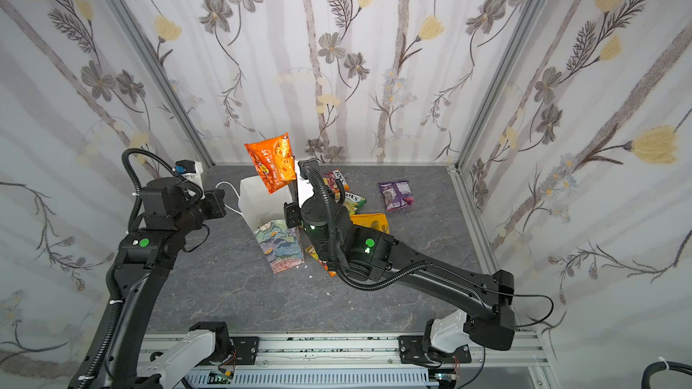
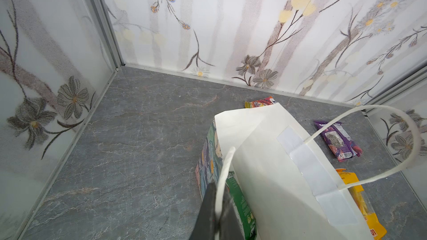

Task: Place the snacks into the paper bag
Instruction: Place the snack in the paper bag.

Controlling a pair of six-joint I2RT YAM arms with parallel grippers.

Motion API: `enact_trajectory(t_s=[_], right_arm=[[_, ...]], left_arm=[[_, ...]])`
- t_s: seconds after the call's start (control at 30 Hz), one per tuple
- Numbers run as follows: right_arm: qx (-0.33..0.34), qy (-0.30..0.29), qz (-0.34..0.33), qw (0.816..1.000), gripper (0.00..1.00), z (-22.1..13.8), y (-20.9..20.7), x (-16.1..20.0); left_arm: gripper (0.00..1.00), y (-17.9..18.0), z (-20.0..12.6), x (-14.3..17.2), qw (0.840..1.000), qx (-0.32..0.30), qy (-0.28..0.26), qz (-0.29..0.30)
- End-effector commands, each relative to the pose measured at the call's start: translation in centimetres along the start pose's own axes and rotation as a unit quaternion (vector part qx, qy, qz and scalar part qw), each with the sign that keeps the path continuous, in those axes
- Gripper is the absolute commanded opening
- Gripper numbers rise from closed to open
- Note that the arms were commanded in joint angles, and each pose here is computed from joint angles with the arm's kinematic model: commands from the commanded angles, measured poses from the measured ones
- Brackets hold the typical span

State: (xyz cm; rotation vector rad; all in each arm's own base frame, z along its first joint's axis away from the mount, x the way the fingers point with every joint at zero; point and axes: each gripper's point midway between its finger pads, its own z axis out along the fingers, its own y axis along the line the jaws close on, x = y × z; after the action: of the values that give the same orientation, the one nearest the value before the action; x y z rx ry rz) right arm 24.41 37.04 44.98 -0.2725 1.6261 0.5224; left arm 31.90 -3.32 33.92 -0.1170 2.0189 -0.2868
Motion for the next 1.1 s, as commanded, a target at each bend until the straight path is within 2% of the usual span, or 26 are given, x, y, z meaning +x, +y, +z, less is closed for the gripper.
enact_trajectory(t_s=[0.0,0.27,0.33,0.63,1.07], right_arm=[[0.033,-0.010,-0.009,0.999,0.00,-0.1,-0.1,-0.2],[0.056,0.015,-0.039,0.998,0.00,0.3,2.1,2.0],[0.060,0.030,-0.053,0.996,0.00,1.2,2.9,3.7],[0.074,0.069,-0.094,0.990,0.00,3.1,4.0,6.8],[0.066,0.100,-0.095,0.988,0.00,3.9,5.0,9.4]], left_arm=[[0.01,-0.3,-0.2,-0.6,1.000,0.008,-0.012,0.002],[0.01,-0.4,-0.3,-0.5,1.000,0.010,-0.013,0.002],[0.02,-0.4,-0.3,-0.5,1.000,0.010,-0.013,0.002],[0.02,-0.3,-0.4,-0.5,1.000,0.009,-0.016,0.002],[0.02,-0.2,-0.7,-0.6,1.000,0.007,-0.020,0.003]])
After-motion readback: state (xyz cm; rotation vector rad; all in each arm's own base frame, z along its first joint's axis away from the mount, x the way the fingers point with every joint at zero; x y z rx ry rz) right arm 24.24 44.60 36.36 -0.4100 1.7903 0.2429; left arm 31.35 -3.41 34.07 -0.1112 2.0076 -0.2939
